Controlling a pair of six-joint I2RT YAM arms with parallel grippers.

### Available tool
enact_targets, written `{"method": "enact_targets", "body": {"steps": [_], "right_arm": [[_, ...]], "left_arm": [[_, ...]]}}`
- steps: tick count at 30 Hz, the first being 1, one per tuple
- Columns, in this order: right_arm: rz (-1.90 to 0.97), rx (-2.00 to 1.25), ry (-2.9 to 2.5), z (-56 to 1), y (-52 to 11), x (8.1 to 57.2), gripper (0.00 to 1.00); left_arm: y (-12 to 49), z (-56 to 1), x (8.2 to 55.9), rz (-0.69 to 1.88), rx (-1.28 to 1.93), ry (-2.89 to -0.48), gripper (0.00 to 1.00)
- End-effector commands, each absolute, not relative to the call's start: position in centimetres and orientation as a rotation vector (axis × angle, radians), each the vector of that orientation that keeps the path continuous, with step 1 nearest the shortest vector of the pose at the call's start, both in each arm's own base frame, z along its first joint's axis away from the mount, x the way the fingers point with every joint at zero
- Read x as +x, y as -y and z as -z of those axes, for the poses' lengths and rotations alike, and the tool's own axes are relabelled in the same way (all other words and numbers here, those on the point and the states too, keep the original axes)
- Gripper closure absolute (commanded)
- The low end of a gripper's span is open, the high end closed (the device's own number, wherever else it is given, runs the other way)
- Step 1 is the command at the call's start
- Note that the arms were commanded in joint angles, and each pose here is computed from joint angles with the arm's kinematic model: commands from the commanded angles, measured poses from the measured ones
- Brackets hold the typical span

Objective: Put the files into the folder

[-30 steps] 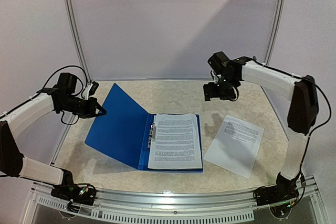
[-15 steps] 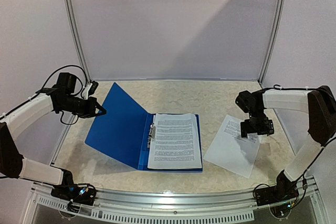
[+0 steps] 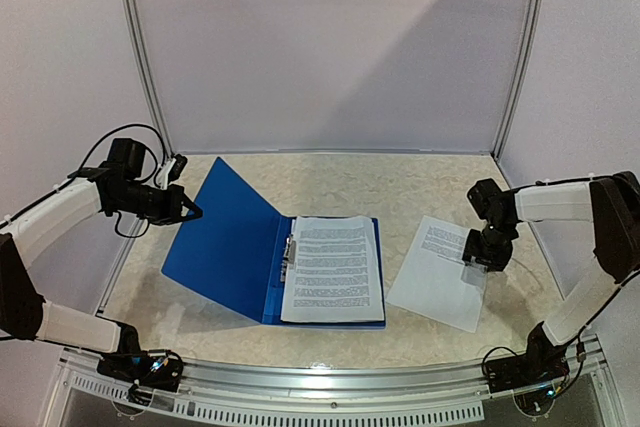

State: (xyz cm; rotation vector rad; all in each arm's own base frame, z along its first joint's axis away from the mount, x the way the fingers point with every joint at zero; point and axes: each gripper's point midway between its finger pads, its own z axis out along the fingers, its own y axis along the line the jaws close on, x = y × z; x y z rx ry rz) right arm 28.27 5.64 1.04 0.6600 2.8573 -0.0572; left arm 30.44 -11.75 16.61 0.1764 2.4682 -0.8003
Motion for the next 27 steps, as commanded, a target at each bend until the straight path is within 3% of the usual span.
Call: {"method": "enact_targets", "body": {"steps": [1,5,9,17,23,27], "right_arm": [[-0.113,0.676,-2.897,0.9,-7.5,28.2,0.57],[-0.255,0.648,-2.903,0.8,-9.2,28.8,0.82],[-0.271,0.629,-2.898,0.2,-9.4,29.5,0.99],[-0.236,0.460,-2.775,-7.5,-9.4,32.3,1.00],[-0.270,0.292,-2.594,-16.2,-11.6,33.9,1.00],[-0.385,0.227,-2.533,-19.0,-14.5,33.9,1.00]], "left_arm": [[11.7,-17.0,30.3,0.808,0.183,-2.446,1.00],[11.7,-17.1,30.3,0.809,0.183,-2.446,1.00],[11.7,-17.1,30.2,0.807,0.184,-2.446,1.00],[11.7,-17.0,30.3,0.805,0.182,-2.448,1.00],[11.7,-16.8,30.3,0.804,0.180,-2.452,1.00],[11.6,-16.9,30.4,0.801,0.181,-2.449,1.00]]}}
